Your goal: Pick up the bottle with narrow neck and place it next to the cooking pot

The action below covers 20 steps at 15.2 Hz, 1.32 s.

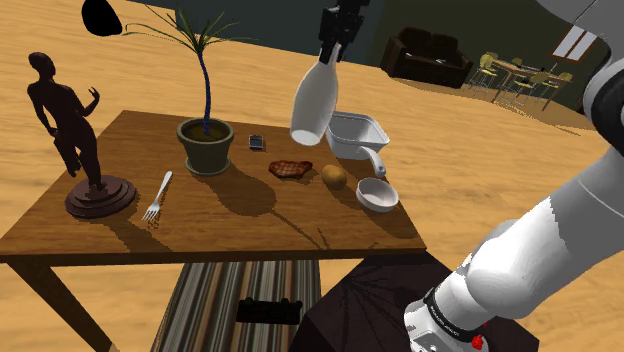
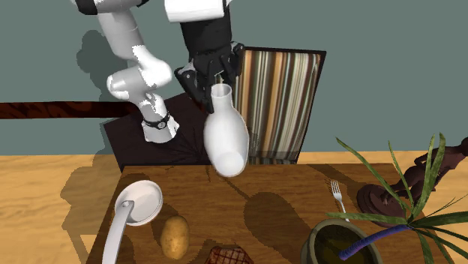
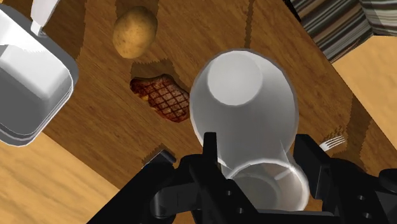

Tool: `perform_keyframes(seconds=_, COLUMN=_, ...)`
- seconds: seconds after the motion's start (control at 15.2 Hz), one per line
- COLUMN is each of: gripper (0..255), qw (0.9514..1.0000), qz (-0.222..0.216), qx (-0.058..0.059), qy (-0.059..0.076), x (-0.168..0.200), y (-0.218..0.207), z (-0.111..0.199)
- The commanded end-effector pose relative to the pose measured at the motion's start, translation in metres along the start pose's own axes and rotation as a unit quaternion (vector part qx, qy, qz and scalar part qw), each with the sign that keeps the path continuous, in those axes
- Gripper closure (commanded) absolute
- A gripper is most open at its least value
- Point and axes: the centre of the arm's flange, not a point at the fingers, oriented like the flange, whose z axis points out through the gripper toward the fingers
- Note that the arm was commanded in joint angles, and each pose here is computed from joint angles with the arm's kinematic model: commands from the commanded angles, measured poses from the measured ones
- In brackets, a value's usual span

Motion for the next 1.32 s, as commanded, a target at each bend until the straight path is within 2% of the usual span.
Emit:
perform_keyframes(seconds=0.0, gripper=255, qw=1.0000, qz=-0.001, qx=0.000, qy=0.000, x=-0.019, y=0.013, z=-0.012)
perform_keyframes(seconds=0.46, gripper=255, qw=1.0000, qz=-0.001, qx=0.000, qy=0.000, x=-0.079, y=0.060, z=-0.051)
perform_keyframes(seconds=1.25, gripper=255, qw=1.0000, qz=-0.001, qx=0.000, qy=0.000, x=-0.086, y=0.061, z=0.012)
